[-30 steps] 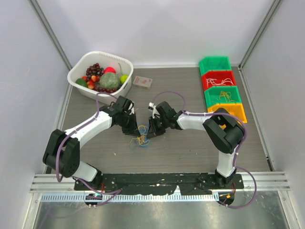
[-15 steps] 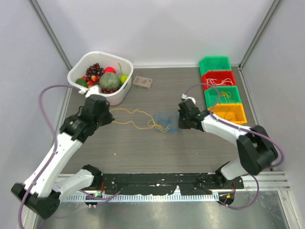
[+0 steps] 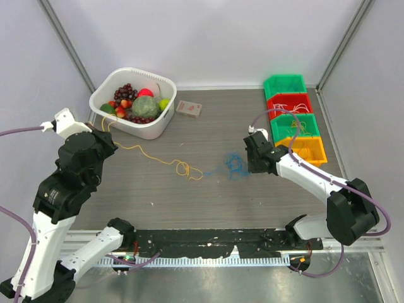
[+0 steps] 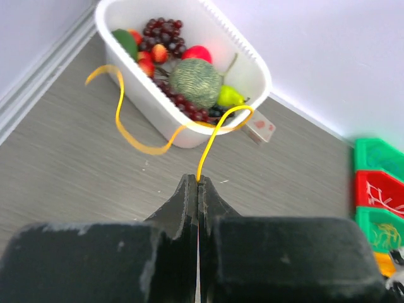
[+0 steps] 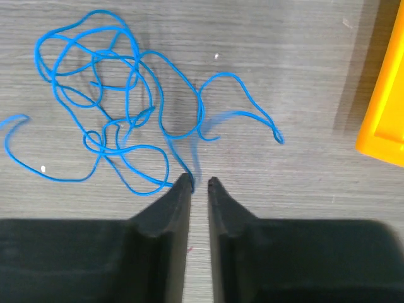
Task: Untangle the cables
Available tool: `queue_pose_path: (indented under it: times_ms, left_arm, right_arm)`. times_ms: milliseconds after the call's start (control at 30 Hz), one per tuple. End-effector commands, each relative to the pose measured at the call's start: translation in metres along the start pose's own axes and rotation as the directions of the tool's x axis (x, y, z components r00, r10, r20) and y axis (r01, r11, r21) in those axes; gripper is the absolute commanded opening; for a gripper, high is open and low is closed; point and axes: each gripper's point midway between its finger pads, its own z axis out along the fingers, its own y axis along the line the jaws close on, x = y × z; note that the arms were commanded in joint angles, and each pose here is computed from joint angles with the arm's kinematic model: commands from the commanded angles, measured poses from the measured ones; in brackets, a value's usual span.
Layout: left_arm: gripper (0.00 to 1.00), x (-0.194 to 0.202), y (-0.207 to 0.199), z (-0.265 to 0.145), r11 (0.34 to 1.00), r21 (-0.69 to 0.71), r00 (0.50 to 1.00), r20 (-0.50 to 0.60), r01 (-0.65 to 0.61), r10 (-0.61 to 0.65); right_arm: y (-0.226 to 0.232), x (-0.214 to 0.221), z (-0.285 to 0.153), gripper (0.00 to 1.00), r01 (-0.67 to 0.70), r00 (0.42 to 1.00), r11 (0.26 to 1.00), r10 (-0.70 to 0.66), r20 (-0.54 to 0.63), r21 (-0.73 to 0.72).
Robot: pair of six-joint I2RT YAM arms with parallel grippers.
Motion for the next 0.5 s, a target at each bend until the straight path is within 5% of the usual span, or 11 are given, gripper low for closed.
queue_pose_path:
  times_ms: [0,167,333,467]
  left_arm:
    - [0.00,-0.003,-0.043,0.003,0.988,0.155,0.998,-0.057,-0.009,0.018]
    - [0.00,0.003,-0.074,-0.001,0.969,0.239,0.987,-0.160,0.058,-0.019]
    - [0.00,-0.006,-0.094,-0.010,0.935,0.331,0.983,-0.165,0.129,-0.077]
    - [0.00,-0.010,-0.111,-0.013,0.906,0.392,0.979,-0.182,0.156,-0.089]
  right_arm:
    - [0.022,-0.040,-0.031,0.45,0.097,0.994,0.988,-0.090,0.067,-0.120]
    - [0.053,-0.081,-0.069,0.58,0.180,0.975,0.957,-0.143,0.170,-0.226]
    - [0.128,-0.074,-0.076,0.63,0.287,0.956,0.810,-0.209,0.205,-0.512]
    - [0.180,-0.068,-0.055,0.60,0.176,0.984,0.758,-0.129,0.121,-0.627]
